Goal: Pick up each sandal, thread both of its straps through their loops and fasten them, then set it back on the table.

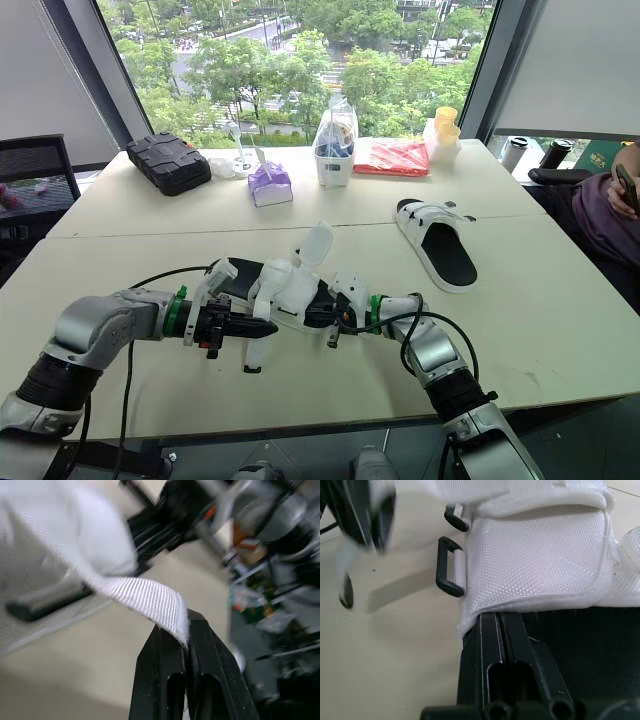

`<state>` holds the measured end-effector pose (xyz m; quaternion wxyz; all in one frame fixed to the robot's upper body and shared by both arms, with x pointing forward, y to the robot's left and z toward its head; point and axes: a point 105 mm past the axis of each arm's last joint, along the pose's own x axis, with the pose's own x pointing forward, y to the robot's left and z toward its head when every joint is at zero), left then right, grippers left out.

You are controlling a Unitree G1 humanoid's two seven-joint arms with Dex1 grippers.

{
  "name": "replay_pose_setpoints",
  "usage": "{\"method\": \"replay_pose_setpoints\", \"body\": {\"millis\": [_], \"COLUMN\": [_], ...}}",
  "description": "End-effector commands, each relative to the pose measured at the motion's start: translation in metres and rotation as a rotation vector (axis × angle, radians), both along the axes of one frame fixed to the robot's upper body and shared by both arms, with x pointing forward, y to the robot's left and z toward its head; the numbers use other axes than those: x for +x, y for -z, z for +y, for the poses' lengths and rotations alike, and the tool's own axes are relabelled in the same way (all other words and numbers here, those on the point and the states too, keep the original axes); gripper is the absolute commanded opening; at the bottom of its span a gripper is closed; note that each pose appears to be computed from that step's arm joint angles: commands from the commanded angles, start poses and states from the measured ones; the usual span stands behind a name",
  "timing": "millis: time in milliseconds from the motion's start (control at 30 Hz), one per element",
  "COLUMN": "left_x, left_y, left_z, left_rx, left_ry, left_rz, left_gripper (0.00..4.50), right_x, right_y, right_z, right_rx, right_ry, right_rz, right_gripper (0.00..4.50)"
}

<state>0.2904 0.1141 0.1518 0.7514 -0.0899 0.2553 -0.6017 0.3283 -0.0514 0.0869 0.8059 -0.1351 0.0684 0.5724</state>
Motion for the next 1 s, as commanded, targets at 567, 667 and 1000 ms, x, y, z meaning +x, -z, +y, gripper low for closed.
{"method": "replay_pose_setpoints", "body": {"millis": [567, 667, 1000], "left_x": [0.079, 0.084, 0.084], "left_y": [-0.035, -0.036, -0.032], "left_z": [0.013, 0.012, 0.009], "left_rx": [-0.176, -0.157, -0.124], "left_ry": [-0.048, -0.035, 0.045], "left_rz": [0.025, 0.007, 0.016], "left_gripper": [0.07, 0.07, 0.07], "right_x": [0.002, 0.0, -0.002], "right_y": [0.003, 0.005, 0.002], "right_z": [0.005, 0.005, 0.01], "right_rx": [-0.016, -0.023, -0.016], "right_ry": [0.02, 0.019, 0.017], "right_rz": [0.005, 0.007, 0.007], "right_gripper": [0.0, 0.0, 0.0]}}
